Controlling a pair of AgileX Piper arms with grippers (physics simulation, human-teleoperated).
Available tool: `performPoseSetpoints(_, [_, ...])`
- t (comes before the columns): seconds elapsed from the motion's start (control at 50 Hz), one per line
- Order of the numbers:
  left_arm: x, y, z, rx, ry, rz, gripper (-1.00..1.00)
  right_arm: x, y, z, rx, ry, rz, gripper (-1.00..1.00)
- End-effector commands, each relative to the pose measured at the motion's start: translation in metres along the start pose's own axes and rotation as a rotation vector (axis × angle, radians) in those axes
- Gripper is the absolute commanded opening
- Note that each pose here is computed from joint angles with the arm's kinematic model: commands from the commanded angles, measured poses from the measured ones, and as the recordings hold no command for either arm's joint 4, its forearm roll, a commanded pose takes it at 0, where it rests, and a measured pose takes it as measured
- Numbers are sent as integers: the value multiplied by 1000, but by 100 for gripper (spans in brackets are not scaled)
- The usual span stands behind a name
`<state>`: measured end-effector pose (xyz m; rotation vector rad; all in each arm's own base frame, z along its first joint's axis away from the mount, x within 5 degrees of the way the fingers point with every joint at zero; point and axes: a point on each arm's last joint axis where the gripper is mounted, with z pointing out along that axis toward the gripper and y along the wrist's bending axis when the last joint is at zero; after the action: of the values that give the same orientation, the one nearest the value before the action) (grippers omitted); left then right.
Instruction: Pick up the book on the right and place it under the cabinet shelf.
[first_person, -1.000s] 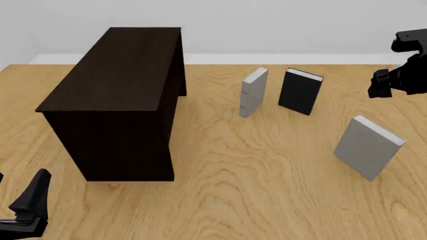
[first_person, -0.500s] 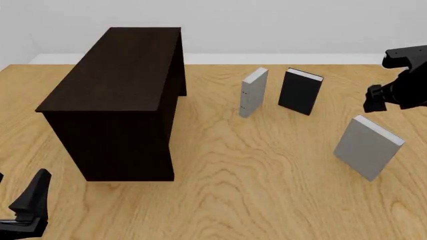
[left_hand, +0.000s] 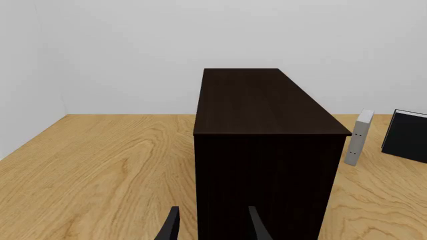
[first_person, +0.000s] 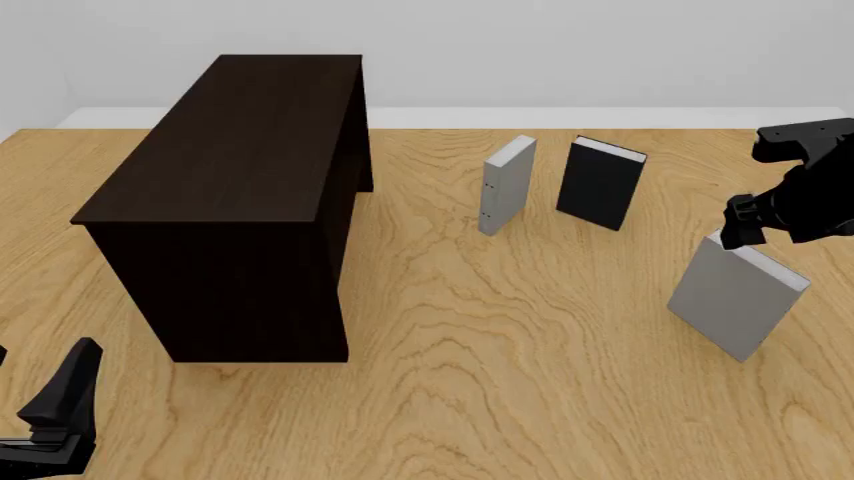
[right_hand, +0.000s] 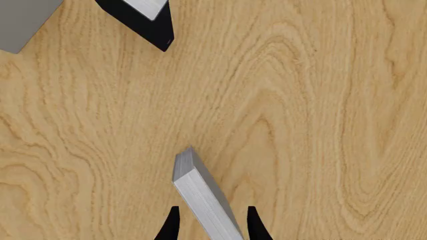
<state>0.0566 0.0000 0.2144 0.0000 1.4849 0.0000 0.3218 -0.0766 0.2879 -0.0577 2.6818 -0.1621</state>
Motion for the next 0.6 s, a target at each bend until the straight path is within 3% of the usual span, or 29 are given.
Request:
performPoseSetpoints(0.02, [0, 0, 0, 0, 0, 0, 100, 5, 4, 10, -13, 37, -7, 100])
performPoseSetpoints(0.6, [0, 0, 0, 0, 0, 0, 100, 14, -7, 31, -19, 105, -12, 100])
